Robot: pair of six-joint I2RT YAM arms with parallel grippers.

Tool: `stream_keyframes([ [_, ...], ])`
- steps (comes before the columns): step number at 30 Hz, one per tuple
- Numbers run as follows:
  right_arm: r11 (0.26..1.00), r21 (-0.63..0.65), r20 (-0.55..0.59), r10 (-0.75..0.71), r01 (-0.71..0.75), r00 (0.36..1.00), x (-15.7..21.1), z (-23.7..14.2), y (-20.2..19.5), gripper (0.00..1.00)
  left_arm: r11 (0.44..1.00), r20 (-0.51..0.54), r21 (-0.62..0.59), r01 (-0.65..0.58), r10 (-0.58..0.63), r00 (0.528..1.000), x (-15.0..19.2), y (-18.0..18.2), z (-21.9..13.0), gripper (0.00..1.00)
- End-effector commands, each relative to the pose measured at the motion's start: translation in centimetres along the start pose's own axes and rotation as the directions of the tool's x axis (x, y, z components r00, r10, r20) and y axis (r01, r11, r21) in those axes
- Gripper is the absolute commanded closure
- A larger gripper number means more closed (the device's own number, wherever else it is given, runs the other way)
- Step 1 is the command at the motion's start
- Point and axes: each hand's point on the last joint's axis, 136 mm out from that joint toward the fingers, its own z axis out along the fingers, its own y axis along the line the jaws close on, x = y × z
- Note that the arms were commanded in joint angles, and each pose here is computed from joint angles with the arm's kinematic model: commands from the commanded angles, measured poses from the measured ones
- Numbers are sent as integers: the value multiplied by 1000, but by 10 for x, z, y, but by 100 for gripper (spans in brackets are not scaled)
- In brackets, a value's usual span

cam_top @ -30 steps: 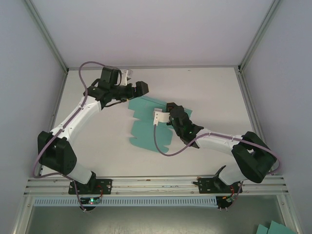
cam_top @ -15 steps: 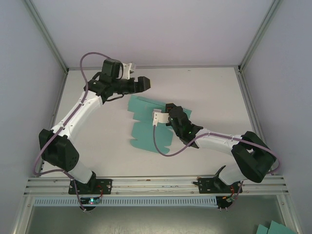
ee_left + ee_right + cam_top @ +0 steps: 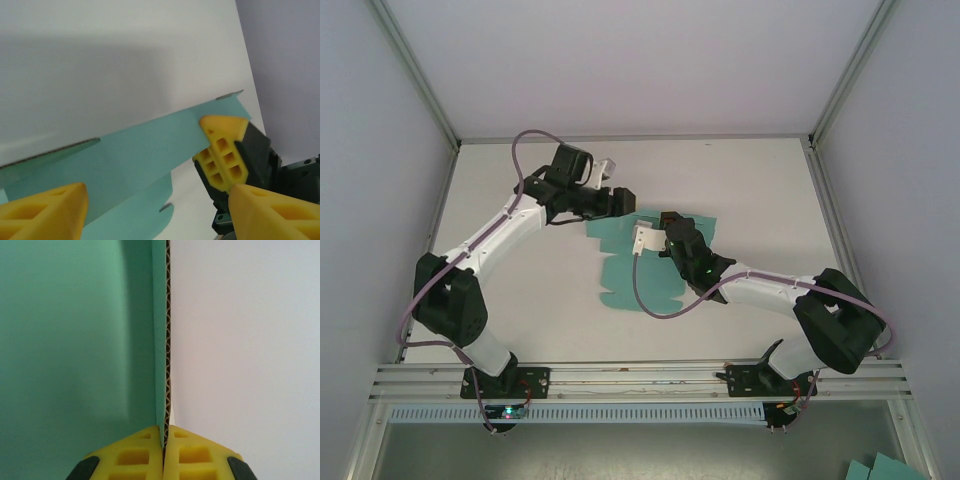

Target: Assemble paper box

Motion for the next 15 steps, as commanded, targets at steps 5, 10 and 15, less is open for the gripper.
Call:
stream_keyframes([
  [5, 973, 103, 68, 202, -208, 977, -20, 2, -36, 100, 997, -53, 75, 16, -12, 998, 11, -13, 21, 29],
  [10, 978, 52, 145, 191, -200, 971, -36, -3, -17, 100, 988, -18, 148, 49, -47, 999, -1, -22, 31, 40],
  [15, 978, 38, 169, 198, -207, 966, -41, -4, -9, 100, 987, 69, 132, 91, -101, 992, -18, -16, 34, 58],
])
